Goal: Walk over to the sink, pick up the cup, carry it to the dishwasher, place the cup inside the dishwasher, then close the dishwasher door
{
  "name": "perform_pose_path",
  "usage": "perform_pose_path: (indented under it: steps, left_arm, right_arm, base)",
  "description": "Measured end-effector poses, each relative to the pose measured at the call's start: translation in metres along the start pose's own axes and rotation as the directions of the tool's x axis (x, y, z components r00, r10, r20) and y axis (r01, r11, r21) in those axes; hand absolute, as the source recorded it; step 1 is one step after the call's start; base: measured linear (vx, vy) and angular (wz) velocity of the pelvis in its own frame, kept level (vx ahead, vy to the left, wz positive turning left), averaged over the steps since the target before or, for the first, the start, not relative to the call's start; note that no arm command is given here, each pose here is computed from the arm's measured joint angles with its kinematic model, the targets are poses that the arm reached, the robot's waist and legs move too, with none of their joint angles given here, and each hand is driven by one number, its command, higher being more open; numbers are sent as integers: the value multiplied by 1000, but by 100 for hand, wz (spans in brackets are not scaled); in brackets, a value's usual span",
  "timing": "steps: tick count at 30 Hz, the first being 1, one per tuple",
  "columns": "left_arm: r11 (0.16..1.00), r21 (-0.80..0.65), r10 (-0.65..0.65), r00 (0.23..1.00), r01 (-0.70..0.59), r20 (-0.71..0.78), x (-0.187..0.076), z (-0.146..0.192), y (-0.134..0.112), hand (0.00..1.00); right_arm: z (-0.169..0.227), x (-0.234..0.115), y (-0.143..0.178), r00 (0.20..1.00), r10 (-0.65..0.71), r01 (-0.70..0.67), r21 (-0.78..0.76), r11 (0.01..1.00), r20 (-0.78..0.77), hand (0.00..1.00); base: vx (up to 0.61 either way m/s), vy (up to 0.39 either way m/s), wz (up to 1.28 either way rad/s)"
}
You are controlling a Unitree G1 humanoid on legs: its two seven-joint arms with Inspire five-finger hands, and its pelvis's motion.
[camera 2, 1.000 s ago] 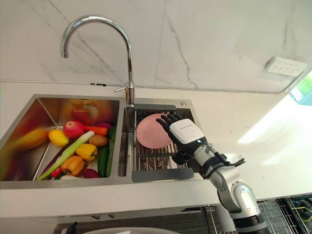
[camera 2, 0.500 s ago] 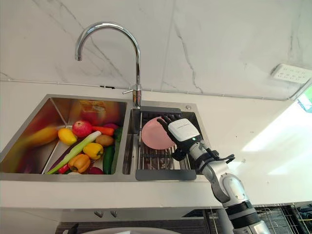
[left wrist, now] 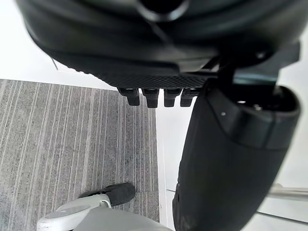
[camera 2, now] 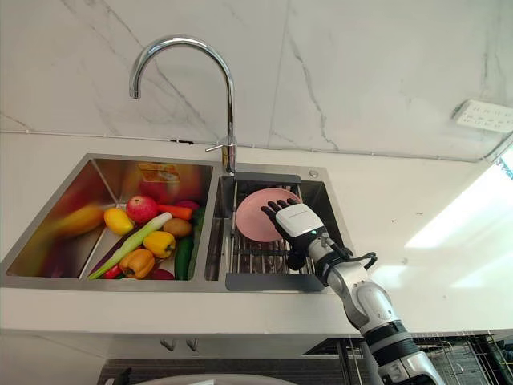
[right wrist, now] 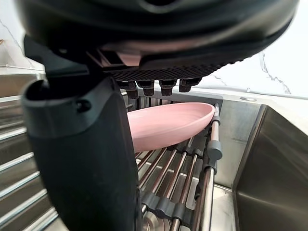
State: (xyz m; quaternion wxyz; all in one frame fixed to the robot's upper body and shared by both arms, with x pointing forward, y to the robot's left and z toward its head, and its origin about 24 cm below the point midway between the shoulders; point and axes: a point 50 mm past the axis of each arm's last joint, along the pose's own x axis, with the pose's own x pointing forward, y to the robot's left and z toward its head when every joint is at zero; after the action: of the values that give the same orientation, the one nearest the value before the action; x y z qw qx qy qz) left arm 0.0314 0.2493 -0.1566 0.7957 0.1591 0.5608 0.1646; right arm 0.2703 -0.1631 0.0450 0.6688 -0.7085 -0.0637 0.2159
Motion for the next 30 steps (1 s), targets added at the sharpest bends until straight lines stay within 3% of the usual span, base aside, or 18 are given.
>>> perform_pose_path:
  steps: [11, 12, 23, 30]
  left_arm:
    - [1000, 0, -1, 1000, 1, 2, 0, 1, 0, 100]
    - [1000, 0, -1, 1000, 1, 3, 0, 1, 0, 100]
    - [1000, 1, -4, 1000, 4, 0, 0, 2, 1, 100]
    - [1000, 17, -7, 1000, 7, 11, 1, 5, 0, 100]
  right_arm:
    - [-5, 11, -4, 1000, -11, 10, -40, 999, -18, 100]
    - [-6, 12, -5, 1000, -11, 10, -41, 999, -21, 0]
    - [-11, 19, -4, 999, -29, 25, -83, 996, -45, 0]
    - [-9, 20, 6, 984, -173, 164, -178, 970, -34, 0]
  base:
    - [-7, -5, 2]
    - [-37, -14, 6]
    - [-16, -4, 2]
    - [-59, -2, -1]
